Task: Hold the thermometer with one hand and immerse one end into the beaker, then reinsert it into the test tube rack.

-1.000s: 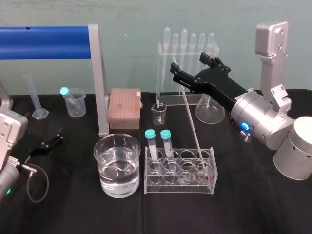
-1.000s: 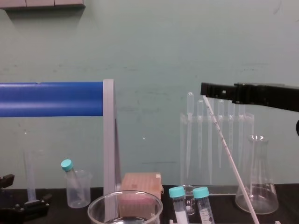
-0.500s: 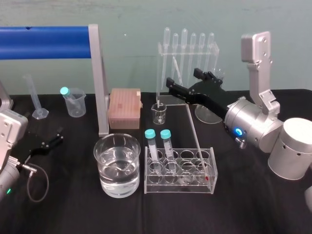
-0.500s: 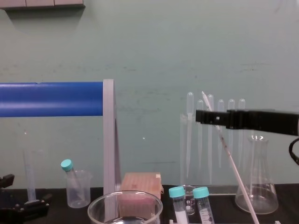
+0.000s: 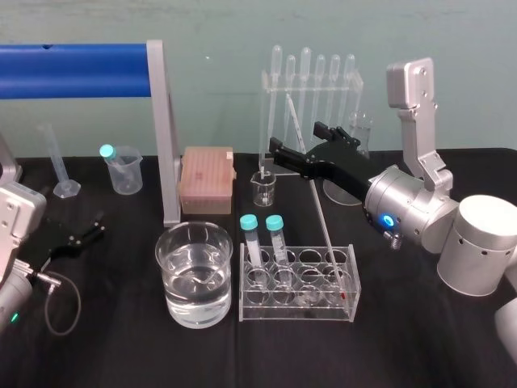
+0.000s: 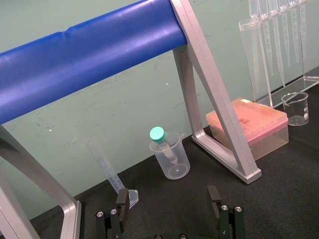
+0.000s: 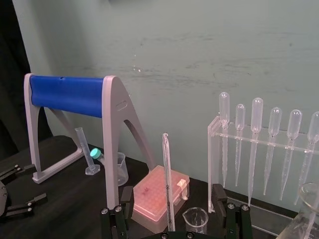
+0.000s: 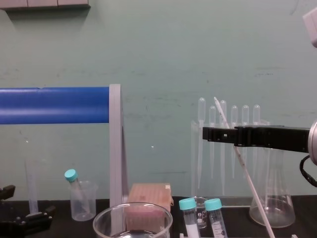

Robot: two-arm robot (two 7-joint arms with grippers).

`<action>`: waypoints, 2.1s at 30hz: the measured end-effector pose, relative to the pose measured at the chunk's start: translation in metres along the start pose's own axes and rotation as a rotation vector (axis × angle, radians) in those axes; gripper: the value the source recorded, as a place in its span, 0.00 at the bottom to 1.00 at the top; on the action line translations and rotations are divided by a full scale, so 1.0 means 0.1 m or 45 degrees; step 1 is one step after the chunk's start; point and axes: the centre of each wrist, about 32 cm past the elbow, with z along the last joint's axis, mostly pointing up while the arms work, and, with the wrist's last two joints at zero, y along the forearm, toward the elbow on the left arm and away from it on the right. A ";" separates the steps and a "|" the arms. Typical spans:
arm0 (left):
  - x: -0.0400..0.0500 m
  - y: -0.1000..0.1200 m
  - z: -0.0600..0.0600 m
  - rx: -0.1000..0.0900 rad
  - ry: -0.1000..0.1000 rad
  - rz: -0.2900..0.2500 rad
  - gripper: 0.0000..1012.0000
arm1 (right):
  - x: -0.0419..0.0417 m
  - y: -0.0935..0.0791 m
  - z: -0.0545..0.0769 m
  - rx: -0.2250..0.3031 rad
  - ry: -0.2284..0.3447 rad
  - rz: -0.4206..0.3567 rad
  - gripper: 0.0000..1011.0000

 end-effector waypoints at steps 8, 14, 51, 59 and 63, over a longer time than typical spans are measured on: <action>0.000 0.00 0.00 0.000 0.000 0.000 1.00 | 0.002 0.01 0.00 -0.008 0.005 0.004 0.99; 0.000 0.00 0.00 0.000 0.000 0.000 1.00 | 0.001 0.01 0.00 -0.010 0.005 0.001 0.99; 0.000 0.00 0.00 0.000 0.000 0.000 1.00 | 0.001 0.00 0.00 -0.009 0.005 0.002 0.39; 0.000 0.00 0.00 0.000 0.000 0.000 1.00 | 0.001 0.00 0.00 -0.009 0.005 0.002 0.11; 0.000 0.00 0.00 0.000 0.000 0.000 1.00 | 0.001 0.00 0.00 -0.009 0.005 0.002 0.06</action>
